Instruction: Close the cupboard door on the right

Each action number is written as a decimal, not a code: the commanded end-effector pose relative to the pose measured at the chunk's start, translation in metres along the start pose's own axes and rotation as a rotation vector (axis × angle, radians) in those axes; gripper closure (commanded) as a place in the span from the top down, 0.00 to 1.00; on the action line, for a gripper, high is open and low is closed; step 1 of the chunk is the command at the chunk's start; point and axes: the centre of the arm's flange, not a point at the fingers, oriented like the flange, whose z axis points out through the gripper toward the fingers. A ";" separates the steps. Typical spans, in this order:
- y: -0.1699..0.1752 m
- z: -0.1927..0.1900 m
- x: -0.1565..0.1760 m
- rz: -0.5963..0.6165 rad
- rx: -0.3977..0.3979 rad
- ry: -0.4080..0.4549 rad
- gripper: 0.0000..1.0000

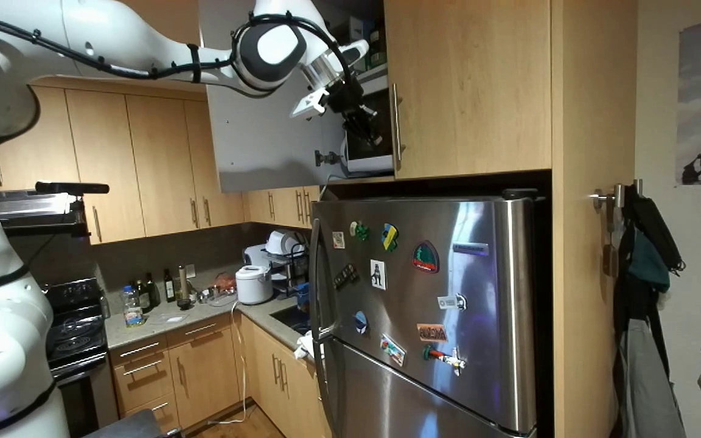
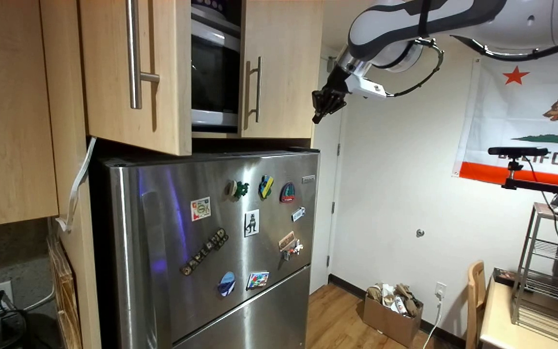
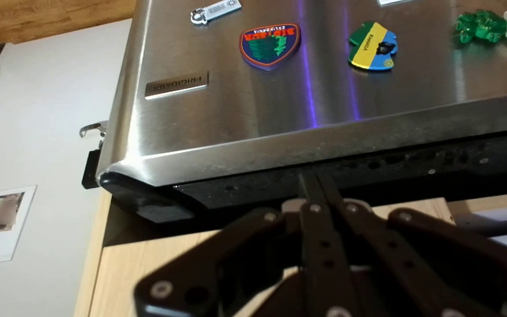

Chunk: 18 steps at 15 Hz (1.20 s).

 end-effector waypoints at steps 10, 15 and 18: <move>-0.024 0.036 0.049 -0.041 0.126 0.101 0.04; -0.028 0.017 0.034 -0.103 0.110 0.100 0.04; -0.023 -0.005 0.022 -0.131 0.085 0.106 0.04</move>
